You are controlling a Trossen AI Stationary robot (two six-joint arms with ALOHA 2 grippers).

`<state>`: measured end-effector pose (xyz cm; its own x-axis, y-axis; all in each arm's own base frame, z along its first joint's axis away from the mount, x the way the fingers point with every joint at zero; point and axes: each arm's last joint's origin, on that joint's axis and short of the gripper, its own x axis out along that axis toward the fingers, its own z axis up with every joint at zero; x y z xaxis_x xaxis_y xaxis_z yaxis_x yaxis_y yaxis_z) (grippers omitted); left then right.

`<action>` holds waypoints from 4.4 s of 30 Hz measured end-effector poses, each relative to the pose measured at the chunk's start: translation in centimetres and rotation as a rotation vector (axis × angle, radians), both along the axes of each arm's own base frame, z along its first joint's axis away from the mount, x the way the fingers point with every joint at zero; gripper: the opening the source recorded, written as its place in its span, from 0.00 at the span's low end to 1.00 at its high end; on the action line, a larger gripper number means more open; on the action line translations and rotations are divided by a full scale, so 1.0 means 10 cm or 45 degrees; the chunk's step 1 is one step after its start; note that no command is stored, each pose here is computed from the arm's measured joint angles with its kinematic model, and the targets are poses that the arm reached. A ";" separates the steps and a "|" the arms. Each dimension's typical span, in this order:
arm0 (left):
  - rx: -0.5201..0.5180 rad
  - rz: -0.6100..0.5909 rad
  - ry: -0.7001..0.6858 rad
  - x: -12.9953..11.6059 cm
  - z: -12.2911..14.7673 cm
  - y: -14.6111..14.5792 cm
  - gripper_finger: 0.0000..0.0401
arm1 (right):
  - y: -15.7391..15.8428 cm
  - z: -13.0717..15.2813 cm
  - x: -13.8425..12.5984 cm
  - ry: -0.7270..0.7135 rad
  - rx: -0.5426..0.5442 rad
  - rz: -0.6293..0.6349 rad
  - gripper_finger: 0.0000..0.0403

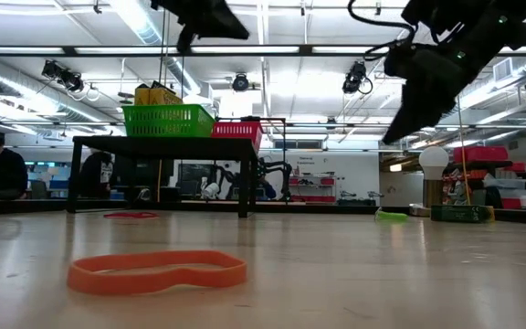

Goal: Pick & Place Office Desk Supplies
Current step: Put the yellow rubber band into the red bin

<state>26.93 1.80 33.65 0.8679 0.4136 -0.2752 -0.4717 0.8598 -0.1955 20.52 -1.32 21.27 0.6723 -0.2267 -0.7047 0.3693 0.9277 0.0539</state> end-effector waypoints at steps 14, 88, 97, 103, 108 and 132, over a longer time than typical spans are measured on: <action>0.061 -0.249 -0.292 0.05 -1.08 -0.53 0.01 | 0.70 -0.07 -0.27 0.438 0.177 0.216 0.02; 0.012 -0.231 -0.254 0.02 -1.19 -0.46 0.13 | 2.00 -0.16 -0.06 0.683 0.118 0.790 0.00; -0.015 -0.226 -0.251 0.02 -1.20 -0.46 0.17 | 1.70 0.02 0.09 0.527 0.082 0.583 0.00; -0.014 -0.225 -0.250 0.02 -1.21 -0.46 0.17 | 1.49 0.16 0.18 0.403 0.081 0.468 0.00; -0.012 -0.226 -0.249 0.02 -1.21 -0.46 0.17 | 1.34 0.34 0.30 0.195 0.110 0.378 0.00; 0.053 -0.406 -0.223 0.32 -0.93 -0.53 0.46 | 0.85 1.00 0.82 -0.333 0.016 0.136 0.00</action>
